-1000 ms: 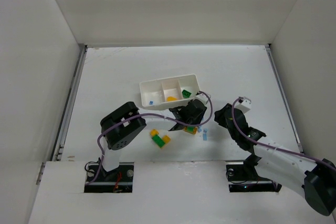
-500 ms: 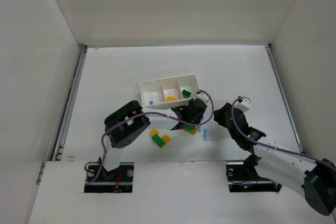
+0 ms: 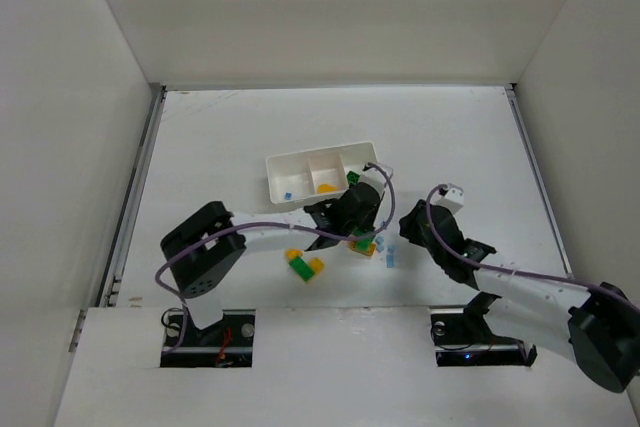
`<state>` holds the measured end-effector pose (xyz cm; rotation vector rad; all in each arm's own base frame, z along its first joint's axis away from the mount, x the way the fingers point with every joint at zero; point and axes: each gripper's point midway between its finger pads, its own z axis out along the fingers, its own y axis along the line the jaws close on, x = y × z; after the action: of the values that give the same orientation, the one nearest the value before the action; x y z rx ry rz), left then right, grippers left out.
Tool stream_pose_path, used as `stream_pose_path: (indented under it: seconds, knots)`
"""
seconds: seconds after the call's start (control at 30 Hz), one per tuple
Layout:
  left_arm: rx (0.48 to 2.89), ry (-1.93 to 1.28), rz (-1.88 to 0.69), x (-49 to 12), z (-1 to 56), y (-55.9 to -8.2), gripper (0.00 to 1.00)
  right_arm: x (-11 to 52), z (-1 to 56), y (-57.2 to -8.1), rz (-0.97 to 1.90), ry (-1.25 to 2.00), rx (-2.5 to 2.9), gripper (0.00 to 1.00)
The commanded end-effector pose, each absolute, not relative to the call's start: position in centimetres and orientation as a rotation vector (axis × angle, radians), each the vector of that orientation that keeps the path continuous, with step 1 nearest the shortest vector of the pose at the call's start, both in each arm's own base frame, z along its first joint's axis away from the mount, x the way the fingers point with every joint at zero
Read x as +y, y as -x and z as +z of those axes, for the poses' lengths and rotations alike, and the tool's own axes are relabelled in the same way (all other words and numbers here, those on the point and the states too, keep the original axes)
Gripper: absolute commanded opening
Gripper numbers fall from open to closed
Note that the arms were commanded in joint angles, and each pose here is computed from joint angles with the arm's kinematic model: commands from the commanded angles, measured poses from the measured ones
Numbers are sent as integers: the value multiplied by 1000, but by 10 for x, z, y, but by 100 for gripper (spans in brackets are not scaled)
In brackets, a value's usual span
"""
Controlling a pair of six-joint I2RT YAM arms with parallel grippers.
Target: Sort the legos into containers by color
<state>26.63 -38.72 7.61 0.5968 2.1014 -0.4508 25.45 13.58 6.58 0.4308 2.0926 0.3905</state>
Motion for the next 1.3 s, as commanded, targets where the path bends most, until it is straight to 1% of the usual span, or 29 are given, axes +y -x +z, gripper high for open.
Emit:
stream_pose_path:
  seconds: [0.0, 0.1, 0.23, 0.37, 0.5, 0.7, 0.77, 0.9, 1.03, 1.1, 1.27]
  knots:
    - [1963, -473, -571, -383, 150, -272, 11, 166, 85, -266, 450, -330, 2083, 43]
    - [1942, -364, -578, -355, 171, -281, 12, 180, 75, -267, 421, -272, 2133, 45]
    - [1927, -160, -527, -299, 184, -302, 13, 193, 73, -270, 415, -232, 2146, 48]
    - [1942, 18, -483, -246, 178, -319, 15, 199, 71, -276, 393, -211, 2160, 49]
    - [1990, 133, -450, -214, 158, -333, 15, 201, 66, -281, 359, -207, 2178, 47]
    - [2009, 178, -386, -197, 139, -353, 15, 196, 57, -289, 249, -194, 2195, 46]
    - [2010, 175, -364, -195, 135, -359, 17, 196, 55, -290, 231, -189, 2206, 46]
    - [2039, 177, -286, -188, 120, -364, 26, 196, 52, -288, 204, -182, 2214, 46]
    - [2028, 175, -273, -187, 120, -363, 37, 195, 47, -288, 190, -183, 2230, 43]
    - [2011, 174, -275, -186, 126, -361, 38, 197, 45, -285, 184, -174, 2243, 42]
    - [1967, 145, -315, -192, 141, -350, 38, 197, 41, -279, 159, -172, 2264, 40]
